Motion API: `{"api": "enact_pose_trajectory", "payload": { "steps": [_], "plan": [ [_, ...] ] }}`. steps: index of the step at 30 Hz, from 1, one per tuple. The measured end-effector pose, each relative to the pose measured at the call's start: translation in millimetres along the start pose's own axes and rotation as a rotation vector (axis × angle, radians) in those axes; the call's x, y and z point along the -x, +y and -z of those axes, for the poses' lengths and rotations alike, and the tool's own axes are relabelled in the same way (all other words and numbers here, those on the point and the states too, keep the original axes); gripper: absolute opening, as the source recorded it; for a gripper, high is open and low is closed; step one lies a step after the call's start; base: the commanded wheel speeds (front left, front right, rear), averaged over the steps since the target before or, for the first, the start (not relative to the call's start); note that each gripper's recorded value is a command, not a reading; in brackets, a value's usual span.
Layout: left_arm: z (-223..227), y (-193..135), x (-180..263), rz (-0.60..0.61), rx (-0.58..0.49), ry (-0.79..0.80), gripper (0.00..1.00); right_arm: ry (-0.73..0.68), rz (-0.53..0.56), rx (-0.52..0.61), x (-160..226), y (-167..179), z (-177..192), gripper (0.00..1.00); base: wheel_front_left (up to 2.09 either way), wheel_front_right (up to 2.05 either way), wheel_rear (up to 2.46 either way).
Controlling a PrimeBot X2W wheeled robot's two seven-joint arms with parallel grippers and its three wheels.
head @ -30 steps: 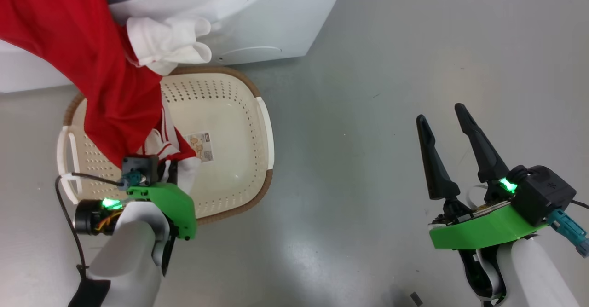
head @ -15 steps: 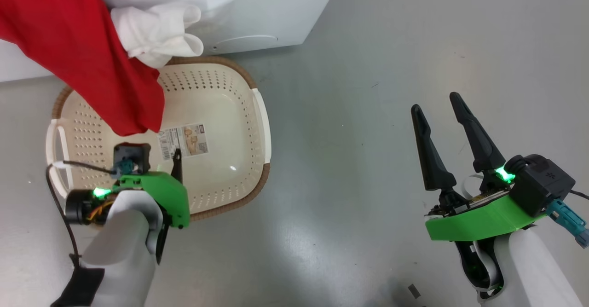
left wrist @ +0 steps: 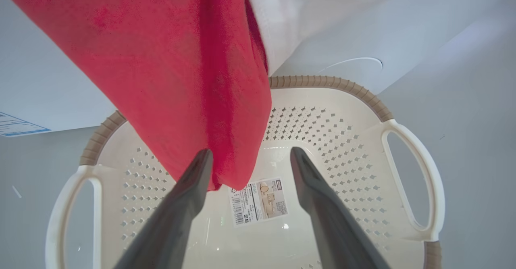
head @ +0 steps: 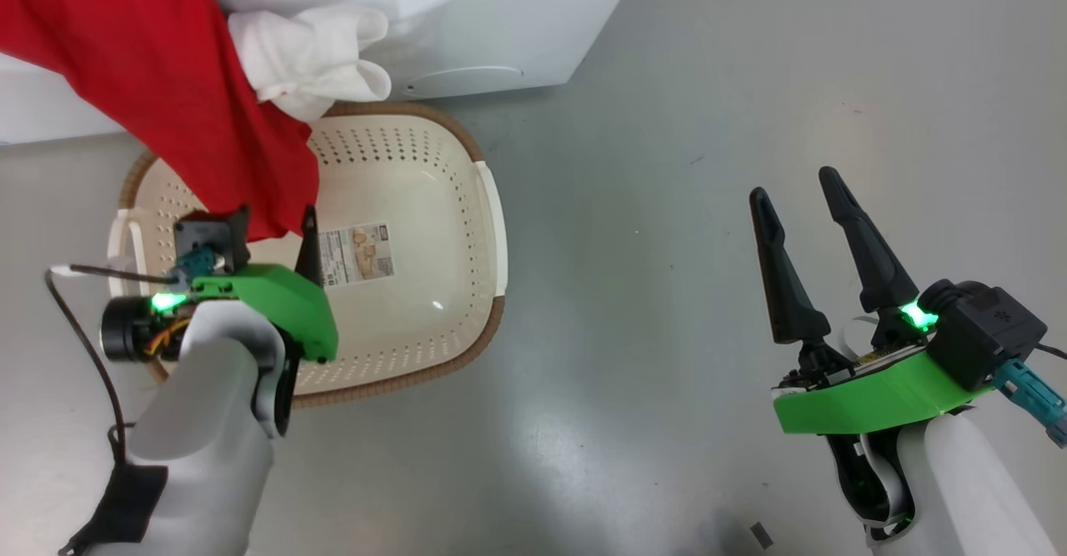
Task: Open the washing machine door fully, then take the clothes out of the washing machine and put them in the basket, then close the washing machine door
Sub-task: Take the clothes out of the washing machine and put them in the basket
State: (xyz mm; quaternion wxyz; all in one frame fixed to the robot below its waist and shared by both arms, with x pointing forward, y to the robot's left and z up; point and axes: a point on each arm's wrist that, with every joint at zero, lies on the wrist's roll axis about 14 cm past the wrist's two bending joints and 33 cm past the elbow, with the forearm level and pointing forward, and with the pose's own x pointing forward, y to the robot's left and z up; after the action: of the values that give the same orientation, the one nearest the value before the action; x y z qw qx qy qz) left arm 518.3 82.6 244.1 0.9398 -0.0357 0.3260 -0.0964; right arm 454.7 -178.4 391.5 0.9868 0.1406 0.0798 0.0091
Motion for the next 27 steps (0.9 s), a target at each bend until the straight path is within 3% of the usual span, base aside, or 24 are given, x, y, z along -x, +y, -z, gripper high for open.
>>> {"api": "enact_pose_trajectory", "payload": {
  "steps": [15,27],
  "plan": [
    [-58,24,26,-0.069,0.105,-0.246,1.00,-0.015,-0.033,-0.011,-5,12,-4,1.00,0.00,0.00,0.00],
    [-78,27,64,-0.080,0.118,-0.383,1.00,-0.026,-0.048,-0.016,-5,18,-8,1.00,0.00,0.00,0.00]
  ]
}}
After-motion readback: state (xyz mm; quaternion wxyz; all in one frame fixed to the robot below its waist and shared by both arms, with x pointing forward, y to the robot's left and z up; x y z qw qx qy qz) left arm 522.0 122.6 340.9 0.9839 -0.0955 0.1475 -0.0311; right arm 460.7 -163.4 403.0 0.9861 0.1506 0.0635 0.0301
